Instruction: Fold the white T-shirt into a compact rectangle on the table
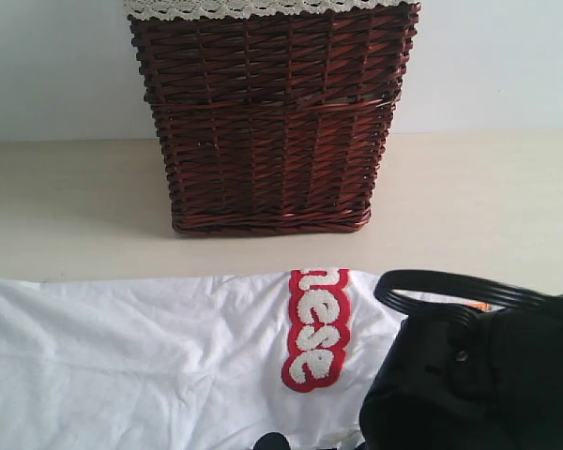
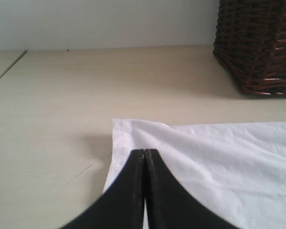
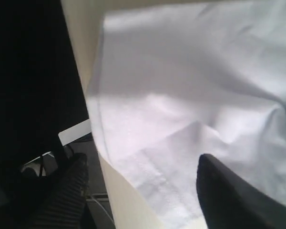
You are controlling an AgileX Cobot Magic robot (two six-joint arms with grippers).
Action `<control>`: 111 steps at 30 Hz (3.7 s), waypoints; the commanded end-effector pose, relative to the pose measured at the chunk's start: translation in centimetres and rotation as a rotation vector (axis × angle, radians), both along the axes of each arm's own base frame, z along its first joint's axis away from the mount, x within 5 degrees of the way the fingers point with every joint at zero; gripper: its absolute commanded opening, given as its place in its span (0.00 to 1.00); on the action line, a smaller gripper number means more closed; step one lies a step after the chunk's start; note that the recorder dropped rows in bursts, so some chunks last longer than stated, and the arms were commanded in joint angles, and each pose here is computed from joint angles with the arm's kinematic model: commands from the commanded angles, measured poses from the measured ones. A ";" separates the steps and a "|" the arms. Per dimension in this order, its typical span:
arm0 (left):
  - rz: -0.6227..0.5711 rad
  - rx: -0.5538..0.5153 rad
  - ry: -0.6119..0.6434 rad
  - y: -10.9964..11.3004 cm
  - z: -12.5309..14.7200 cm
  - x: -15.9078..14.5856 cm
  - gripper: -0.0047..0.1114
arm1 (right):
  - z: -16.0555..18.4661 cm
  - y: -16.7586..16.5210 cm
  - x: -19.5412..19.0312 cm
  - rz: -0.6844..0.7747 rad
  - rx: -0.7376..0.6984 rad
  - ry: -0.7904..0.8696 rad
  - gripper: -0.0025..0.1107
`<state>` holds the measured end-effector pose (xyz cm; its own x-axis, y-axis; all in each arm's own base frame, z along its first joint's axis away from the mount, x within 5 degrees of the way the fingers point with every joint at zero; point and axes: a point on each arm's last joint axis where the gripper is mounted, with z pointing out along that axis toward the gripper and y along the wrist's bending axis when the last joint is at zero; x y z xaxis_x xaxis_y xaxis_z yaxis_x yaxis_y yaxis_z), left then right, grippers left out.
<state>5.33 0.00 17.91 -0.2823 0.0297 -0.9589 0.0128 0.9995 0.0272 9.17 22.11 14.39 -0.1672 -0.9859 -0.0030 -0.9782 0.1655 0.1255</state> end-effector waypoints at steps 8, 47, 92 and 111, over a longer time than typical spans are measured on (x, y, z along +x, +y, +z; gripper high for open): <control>0.004 0.005 -0.016 0.0 0.2 0.0 0.04 | 0.1 0.9 -0.4 -0.037 0.107 0.035 0.58; 0.004 0.005 -0.016 0.0 0.2 0.0 0.04 | 7.5 1.4 7.1 0.272 -0.143 -0.696 0.02; 0.004 0.005 -0.016 0.0 0.2 0.0 0.04 | 10.1 -8.9 11.9 -0.856 0.197 -0.306 0.47; 0.004 0.005 -0.016 0.0 0.2 0.0 0.04 | 4.3 -6.5 14.0 -0.808 0.313 0.088 0.60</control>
